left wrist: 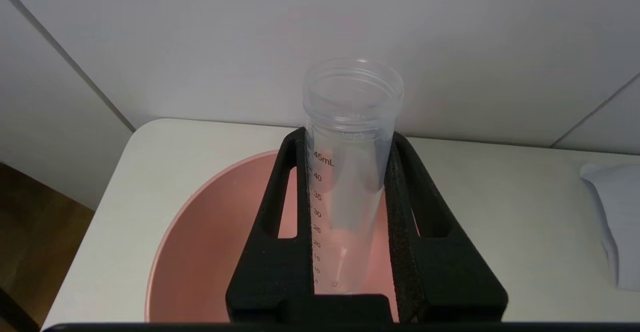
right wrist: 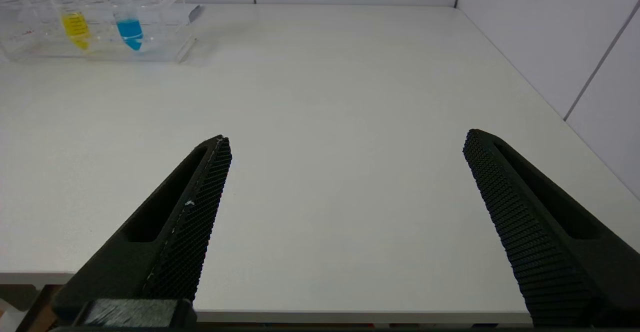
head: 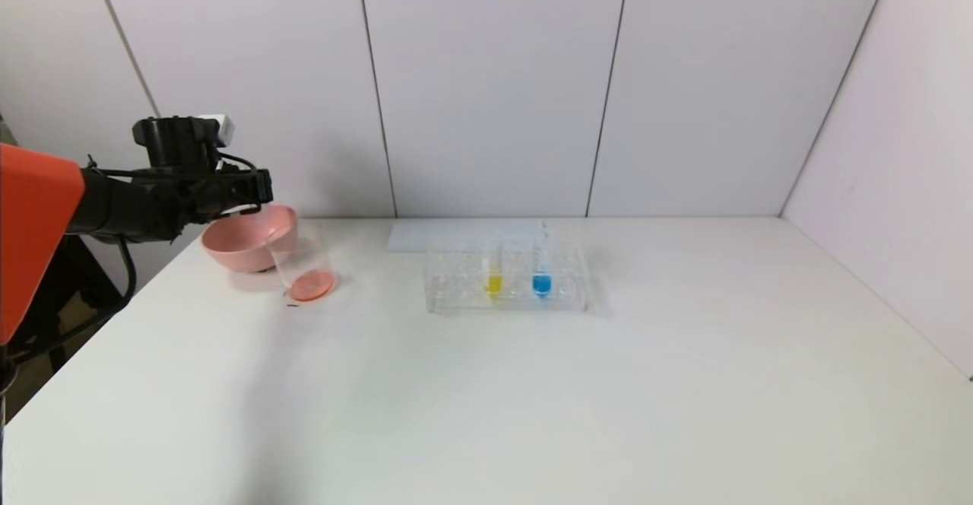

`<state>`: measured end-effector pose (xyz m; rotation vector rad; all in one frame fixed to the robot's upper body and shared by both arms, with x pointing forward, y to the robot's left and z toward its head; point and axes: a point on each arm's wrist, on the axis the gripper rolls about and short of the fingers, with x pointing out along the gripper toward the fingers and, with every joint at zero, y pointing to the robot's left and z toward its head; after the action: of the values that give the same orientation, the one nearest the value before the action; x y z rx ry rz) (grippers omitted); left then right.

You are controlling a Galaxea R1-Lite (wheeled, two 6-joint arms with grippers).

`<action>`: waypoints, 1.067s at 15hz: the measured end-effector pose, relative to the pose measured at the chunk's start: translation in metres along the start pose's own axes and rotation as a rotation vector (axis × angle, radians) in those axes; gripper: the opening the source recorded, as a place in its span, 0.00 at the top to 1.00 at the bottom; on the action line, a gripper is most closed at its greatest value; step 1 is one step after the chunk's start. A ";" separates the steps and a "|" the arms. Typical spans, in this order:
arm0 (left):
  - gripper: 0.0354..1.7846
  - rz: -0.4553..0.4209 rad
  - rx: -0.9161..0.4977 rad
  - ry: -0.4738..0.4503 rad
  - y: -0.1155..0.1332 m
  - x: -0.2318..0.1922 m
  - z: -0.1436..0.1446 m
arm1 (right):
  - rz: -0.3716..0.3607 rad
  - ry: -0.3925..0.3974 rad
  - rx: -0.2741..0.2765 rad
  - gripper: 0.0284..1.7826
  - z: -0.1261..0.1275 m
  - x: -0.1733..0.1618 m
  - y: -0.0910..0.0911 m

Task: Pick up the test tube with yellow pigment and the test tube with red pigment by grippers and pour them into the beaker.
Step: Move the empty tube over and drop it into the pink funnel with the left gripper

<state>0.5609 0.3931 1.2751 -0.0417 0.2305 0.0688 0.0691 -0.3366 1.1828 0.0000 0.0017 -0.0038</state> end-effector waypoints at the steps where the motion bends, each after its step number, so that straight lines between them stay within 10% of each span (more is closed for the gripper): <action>1: 0.77 0.003 0.000 0.003 0.001 0.002 -0.002 | 0.000 0.000 0.000 0.05 0.000 0.000 0.000; 16: 0.77 0.034 -0.005 0.021 0.021 0.007 -0.008 | 0.000 0.000 0.000 0.05 0.000 0.000 0.000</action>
<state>0.5644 0.4136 1.2648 -0.0433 0.2523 0.1023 0.0691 -0.3366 1.1828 0.0000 0.0017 -0.0038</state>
